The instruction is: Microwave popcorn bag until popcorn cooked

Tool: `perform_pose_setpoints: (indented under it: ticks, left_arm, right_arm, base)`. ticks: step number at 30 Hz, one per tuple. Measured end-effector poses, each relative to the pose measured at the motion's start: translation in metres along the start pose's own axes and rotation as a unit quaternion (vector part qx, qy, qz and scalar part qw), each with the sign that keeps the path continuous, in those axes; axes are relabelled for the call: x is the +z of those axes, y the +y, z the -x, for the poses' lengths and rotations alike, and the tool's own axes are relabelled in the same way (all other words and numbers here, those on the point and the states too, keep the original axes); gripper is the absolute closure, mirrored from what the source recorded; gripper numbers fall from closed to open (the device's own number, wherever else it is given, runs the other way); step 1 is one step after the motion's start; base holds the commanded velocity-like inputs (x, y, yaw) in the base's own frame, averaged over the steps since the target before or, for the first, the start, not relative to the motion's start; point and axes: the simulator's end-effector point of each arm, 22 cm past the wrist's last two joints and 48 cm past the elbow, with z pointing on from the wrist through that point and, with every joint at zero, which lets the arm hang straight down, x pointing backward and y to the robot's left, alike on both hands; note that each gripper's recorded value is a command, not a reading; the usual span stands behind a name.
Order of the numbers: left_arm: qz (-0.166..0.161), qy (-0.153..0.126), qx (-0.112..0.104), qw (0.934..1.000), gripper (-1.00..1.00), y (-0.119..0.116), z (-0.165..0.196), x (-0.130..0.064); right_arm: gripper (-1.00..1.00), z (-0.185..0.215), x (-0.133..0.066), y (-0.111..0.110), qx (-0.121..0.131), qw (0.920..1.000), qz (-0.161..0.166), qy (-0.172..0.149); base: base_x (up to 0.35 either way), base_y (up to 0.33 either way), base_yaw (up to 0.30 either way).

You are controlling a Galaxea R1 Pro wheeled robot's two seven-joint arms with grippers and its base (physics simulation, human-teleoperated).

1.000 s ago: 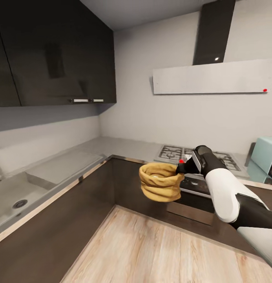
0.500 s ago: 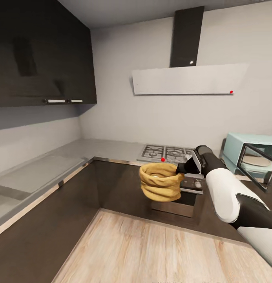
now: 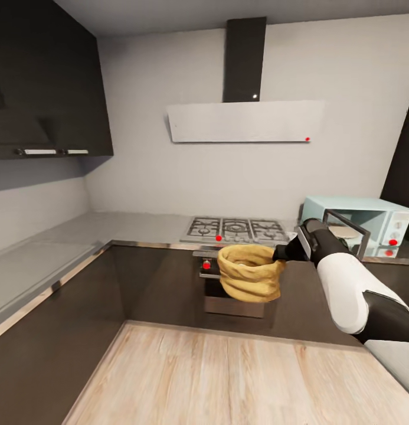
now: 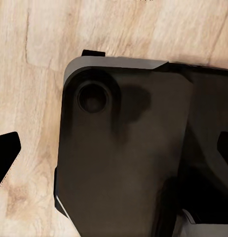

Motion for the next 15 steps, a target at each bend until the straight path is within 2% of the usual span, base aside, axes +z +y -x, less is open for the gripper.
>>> perform_pose_setpoints:
  ticks: [15]
  left_arm:
    - [0.0,0.0,-0.001,1.0,-1.0,0.0,0.0,0.0]
  right_arm:
    - [1.0,0.0,0.0,-0.0002,0.0,1.0,0.0,0.0]
  base:
    - [0.0,0.0,-0.298]
